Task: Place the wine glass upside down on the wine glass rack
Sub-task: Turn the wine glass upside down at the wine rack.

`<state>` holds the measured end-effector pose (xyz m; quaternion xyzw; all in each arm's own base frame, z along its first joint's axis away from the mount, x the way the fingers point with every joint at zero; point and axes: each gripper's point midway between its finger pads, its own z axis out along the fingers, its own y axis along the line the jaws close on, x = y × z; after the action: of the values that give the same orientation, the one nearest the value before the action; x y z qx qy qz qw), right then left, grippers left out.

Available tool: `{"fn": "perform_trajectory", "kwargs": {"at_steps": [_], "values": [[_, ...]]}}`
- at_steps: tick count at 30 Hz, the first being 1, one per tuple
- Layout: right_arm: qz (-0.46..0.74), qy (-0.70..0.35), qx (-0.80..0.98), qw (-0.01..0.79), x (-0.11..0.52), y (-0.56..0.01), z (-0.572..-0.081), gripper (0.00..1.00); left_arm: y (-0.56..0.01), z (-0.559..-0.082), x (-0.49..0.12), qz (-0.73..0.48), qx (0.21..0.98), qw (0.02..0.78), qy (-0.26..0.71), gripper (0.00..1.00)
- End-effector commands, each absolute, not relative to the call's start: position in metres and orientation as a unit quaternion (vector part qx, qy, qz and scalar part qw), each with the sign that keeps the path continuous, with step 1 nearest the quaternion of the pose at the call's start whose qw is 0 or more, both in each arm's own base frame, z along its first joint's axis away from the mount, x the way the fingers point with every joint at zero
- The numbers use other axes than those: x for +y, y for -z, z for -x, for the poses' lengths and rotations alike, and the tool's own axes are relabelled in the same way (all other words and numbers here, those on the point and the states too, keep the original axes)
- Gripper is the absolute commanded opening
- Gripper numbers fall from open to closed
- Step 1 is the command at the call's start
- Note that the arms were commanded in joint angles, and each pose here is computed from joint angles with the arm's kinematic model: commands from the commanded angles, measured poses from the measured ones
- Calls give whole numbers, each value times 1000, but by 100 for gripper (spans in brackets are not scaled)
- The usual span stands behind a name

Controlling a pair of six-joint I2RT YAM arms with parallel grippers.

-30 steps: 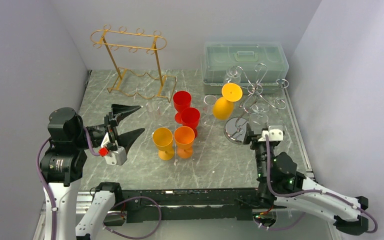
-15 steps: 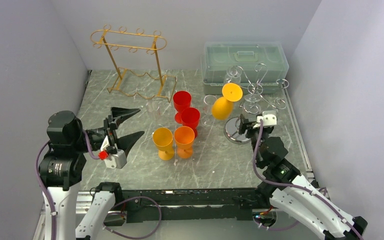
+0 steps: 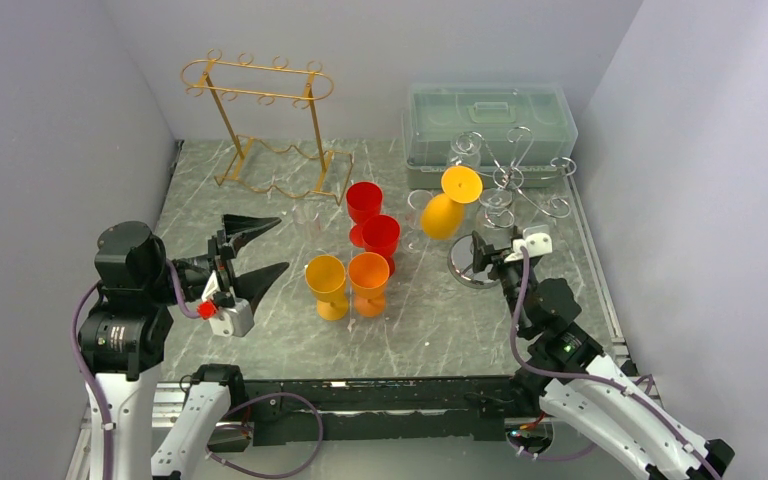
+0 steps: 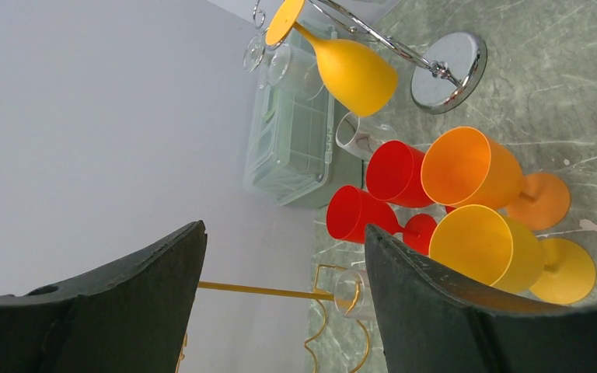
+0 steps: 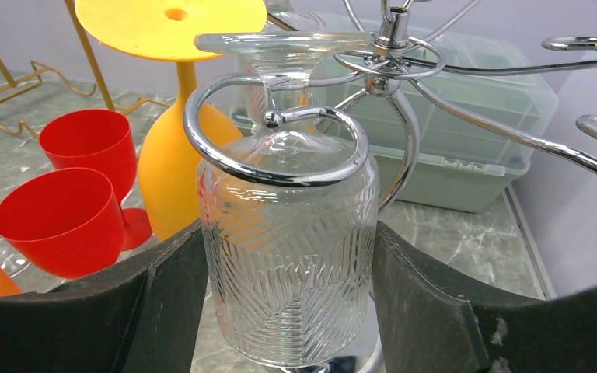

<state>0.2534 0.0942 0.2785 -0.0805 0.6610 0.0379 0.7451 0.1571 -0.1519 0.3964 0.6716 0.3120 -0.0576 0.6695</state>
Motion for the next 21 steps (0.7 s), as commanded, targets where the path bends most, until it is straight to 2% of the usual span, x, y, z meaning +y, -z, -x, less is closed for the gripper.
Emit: {"fn": "perform_trajectory", "kwargs": {"at_steps": [1, 21], "values": [[94, -83, 634, 763, 107, -297, -247, 0, -395, -158, -151, -675, 310, 668, 48, 79], [114, -105, 625, 765, 105, -290, -229, 0, -394, -158, -151, -673, 311, 669, 49, 79]]}}
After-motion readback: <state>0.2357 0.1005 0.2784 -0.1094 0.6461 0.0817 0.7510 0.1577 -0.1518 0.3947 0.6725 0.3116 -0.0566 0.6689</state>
